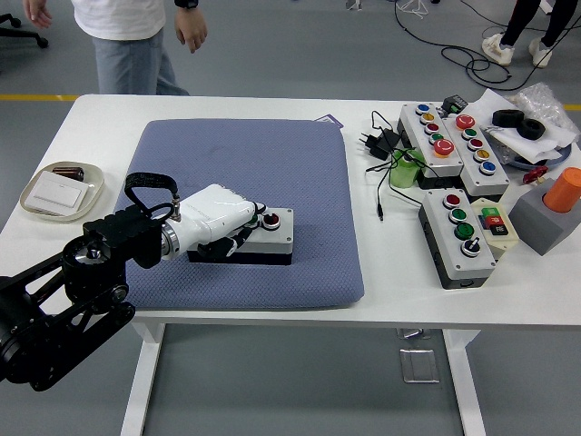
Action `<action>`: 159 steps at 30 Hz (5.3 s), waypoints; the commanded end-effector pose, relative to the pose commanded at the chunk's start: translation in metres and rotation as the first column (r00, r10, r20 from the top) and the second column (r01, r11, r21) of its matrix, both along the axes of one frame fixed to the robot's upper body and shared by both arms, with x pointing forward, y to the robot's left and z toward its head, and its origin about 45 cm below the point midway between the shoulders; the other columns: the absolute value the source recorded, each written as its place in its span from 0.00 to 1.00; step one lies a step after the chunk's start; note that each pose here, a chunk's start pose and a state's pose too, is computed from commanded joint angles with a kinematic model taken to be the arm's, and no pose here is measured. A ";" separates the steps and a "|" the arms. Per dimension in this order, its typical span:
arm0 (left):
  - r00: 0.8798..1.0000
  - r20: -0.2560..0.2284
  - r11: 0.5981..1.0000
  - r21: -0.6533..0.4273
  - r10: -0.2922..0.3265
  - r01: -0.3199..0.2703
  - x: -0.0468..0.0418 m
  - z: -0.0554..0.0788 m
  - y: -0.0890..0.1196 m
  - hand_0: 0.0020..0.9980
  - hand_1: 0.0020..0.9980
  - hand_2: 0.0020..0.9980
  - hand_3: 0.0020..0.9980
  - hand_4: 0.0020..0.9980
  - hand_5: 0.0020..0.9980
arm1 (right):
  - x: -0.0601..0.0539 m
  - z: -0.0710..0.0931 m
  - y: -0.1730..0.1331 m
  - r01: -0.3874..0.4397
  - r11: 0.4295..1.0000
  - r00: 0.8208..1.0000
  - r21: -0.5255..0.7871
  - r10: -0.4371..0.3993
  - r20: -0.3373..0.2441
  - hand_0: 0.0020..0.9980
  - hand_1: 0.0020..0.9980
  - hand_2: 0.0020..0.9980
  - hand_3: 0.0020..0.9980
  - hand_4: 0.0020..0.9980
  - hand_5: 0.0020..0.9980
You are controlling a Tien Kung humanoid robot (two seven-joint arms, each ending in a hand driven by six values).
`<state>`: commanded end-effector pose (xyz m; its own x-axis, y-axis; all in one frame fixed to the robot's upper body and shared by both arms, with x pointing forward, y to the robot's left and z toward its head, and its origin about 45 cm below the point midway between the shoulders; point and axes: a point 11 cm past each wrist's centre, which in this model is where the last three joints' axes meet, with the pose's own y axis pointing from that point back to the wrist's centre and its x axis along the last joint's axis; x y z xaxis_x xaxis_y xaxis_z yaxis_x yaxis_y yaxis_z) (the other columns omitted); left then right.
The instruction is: Pick up the button,place it on the desk,press the button,press the button
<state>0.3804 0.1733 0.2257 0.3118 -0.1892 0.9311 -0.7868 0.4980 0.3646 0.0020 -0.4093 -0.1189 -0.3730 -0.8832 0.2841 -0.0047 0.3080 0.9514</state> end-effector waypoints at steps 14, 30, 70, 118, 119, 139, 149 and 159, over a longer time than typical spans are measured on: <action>0.984 0.177 0.985 -0.174 0.011 0.021 0.0051 0.041 -0.005 0.03 0.00 0.01 0.77 0.27 0.00 | 0.002 0.000 0.001 0.000 1.000 1.000 0.001 0.000 0.006 0.75 0.71 0.74 0.63 0.40 0.10; 0.835 0.374 0.736 -0.675 0.403 -0.053 0.0170 0.118 0.072 0.16 0.33 0.36 0.86 0.85 0.94 | -0.001 0.000 0.001 0.001 1.000 1.000 0.002 -0.001 0.000 0.75 0.71 0.74 0.63 0.40 0.10; 0.736 -0.568 -0.290 -0.822 0.368 -0.490 0.0057 0.003 0.206 0.78 0.86 0.91 0.91 0.58 1.00 | -0.001 0.000 -0.002 -0.005 1.000 1.000 -0.003 0.005 -0.005 0.75 0.71 0.74 0.63 0.40 0.10; 0.710 -0.622 -0.315 -0.782 0.329 -0.539 0.0099 -0.019 0.187 0.77 0.85 0.89 0.86 0.60 1.00 | 0.000 0.002 -0.006 0.012 1.000 1.000 -0.022 -0.011 0.015 0.74 0.71 0.74 0.63 0.39 0.11; 0.713 -0.620 -0.309 -0.784 0.327 -0.539 0.0108 -0.019 0.185 0.77 0.85 0.89 0.86 0.60 1.00 | -0.001 0.002 -0.006 0.012 1.000 1.000 -0.024 -0.012 0.015 0.74 0.71 0.74 0.63 0.39 0.11; 0.741 -0.604 -0.273 -0.796 0.294 -0.540 0.0194 -0.011 0.173 0.78 0.85 0.90 0.87 0.60 1.00 | 0.000 0.002 -0.007 0.010 0.999 1.000 -0.037 -0.010 0.014 0.73 0.70 0.73 0.62 0.39 0.11; 0.753 -0.592 -0.259 -0.805 0.289 -0.534 0.0193 -0.008 0.176 0.79 0.86 0.90 0.87 0.60 1.00 | -0.001 0.002 -0.007 0.009 0.999 1.000 -0.039 -0.009 0.008 0.73 0.70 0.73 0.62 0.39 0.11; 0.762 -0.577 -0.253 -0.816 0.293 -0.521 0.0206 -0.003 0.179 0.80 0.88 0.90 0.87 0.62 1.00 | -0.001 0.002 -0.006 0.012 0.999 1.000 -0.039 -0.012 0.007 0.73 0.70 0.73 0.62 0.39 0.11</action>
<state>0.4010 0.3525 0.2229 -0.0224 0.9978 -0.0627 -0.9992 -0.0203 0.0334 0.0015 -0.4151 -0.1170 -0.3854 -0.8670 0.3157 -0.0067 0.3448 0.9386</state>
